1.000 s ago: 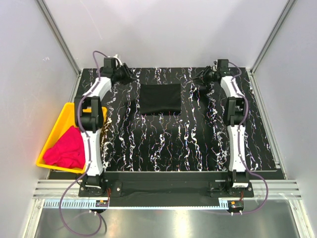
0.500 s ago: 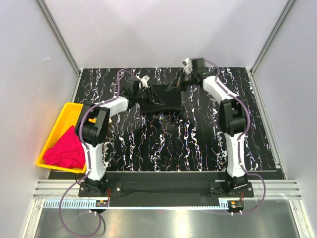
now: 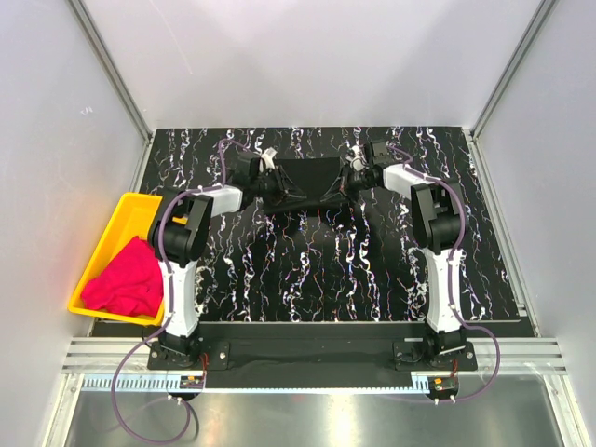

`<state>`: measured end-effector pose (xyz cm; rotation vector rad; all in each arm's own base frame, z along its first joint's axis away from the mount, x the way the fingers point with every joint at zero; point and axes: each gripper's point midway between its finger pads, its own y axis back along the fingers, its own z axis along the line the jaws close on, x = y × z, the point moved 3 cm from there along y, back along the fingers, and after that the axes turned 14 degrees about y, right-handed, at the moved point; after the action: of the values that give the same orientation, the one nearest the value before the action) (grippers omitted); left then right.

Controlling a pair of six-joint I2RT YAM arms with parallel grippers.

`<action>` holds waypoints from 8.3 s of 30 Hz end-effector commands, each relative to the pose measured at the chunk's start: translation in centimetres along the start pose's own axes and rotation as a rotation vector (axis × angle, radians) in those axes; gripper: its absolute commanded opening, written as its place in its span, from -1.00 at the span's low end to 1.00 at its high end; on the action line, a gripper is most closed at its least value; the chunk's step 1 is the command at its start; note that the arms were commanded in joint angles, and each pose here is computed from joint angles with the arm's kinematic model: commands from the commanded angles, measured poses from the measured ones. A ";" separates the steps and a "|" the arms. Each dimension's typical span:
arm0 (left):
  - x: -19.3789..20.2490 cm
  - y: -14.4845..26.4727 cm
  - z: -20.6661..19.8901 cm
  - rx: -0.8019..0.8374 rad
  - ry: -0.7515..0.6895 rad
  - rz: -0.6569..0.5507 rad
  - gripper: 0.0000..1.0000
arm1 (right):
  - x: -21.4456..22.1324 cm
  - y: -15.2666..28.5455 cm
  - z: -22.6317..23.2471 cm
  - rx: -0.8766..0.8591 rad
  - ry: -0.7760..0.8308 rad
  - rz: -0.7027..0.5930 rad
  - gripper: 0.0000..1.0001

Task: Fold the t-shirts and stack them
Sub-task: Fold the tshirt, then neatly place the folded tshirt to the corner, then reset both grippers

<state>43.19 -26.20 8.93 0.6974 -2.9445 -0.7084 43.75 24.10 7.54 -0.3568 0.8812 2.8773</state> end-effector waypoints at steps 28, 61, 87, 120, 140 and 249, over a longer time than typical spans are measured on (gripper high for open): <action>-2.7 5.7 -3.9 0.076 -0.085 -0.037 -0.26 | -3.1 5.2 -0.2 -0.014 -0.006 -0.153 -0.77; 3.3 -2.9 3.8 -0.119 0.066 0.199 -0.48 | -8.4 9.3 -3.4 0.077 -0.093 -0.326 0.23; 10.9 13.7 -6.4 -0.044 -0.194 0.093 -0.23 | 1.8 4.4 -2.7 0.245 0.078 -0.151 0.38; 14.3 20.5 -1.4 -0.067 -0.128 0.011 -0.29 | -1.0 1.2 -5.5 0.234 0.057 -0.135 -0.52; 16.2 21.2 -1.5 0.076 -0.177 -0.014 -0.29 | 9.1 17.9 -12.6 0.685 -0.616 -0.491 -1.00; 24.0 25.3 -0.6 0.599 -0.054 -0.031 0.98 | 23.8 18.7 9.1 -0.135 -0.198 -0.730 1.00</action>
<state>12.05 -16.79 18.09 0.7642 -3.1963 0.0071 16.80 14.03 17.60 -0.3433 0.5814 2.1924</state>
